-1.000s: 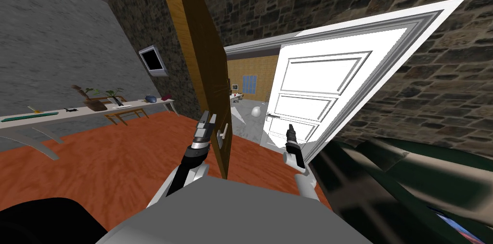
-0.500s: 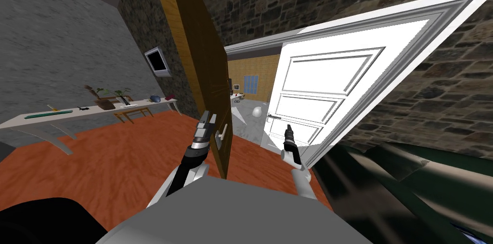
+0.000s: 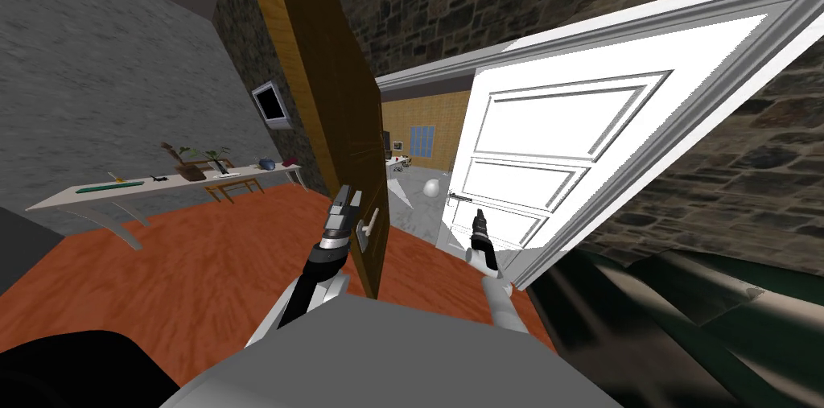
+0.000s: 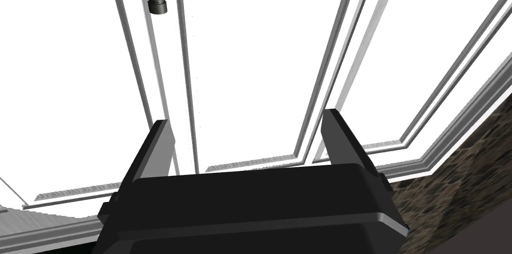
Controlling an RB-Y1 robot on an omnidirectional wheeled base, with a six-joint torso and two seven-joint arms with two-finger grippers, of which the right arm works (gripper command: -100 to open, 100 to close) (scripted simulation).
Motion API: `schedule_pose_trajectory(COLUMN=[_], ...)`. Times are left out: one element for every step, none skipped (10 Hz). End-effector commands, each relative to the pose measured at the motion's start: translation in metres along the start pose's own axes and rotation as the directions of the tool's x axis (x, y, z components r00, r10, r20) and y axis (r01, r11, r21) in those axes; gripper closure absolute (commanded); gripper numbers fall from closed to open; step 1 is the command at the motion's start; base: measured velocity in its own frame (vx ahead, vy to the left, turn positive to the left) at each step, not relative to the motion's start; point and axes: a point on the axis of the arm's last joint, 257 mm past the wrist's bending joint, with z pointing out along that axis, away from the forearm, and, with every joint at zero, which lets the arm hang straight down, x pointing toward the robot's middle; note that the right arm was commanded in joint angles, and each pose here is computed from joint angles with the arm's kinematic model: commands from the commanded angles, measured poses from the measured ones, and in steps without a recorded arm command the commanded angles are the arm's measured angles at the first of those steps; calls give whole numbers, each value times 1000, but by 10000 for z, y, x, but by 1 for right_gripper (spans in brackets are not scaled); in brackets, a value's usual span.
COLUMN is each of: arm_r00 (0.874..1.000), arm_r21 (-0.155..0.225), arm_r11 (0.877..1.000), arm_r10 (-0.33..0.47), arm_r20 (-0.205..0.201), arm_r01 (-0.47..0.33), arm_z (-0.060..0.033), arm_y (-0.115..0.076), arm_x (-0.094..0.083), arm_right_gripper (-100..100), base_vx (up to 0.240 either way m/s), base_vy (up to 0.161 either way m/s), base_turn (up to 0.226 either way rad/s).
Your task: Pull the door open
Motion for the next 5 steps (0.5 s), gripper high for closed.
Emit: schedule_pose_trajectory(arm_r00=[1000,1000,1000,999,999], arm_r21=[21,33,49,66,86], arm_r11=[1000,999,998,997,995], arm_r10=[16,15,27,37,47], arm_r20=[4,2,4,4,4], arm_r01=[-16,-16,-27,-37,-47], arm_z=[53,33,58,69,75], arm_y=[-57,-114,-162,-220,-284], arm_x=[73,85,136,191,252], arm_right_gripper=[-100,-100,-100,-100,-100], base_vx=[76,60,43,56,86], base_vy=[-55,-44,-45,-54,-74], base_turn=[95,37,48,93,81])
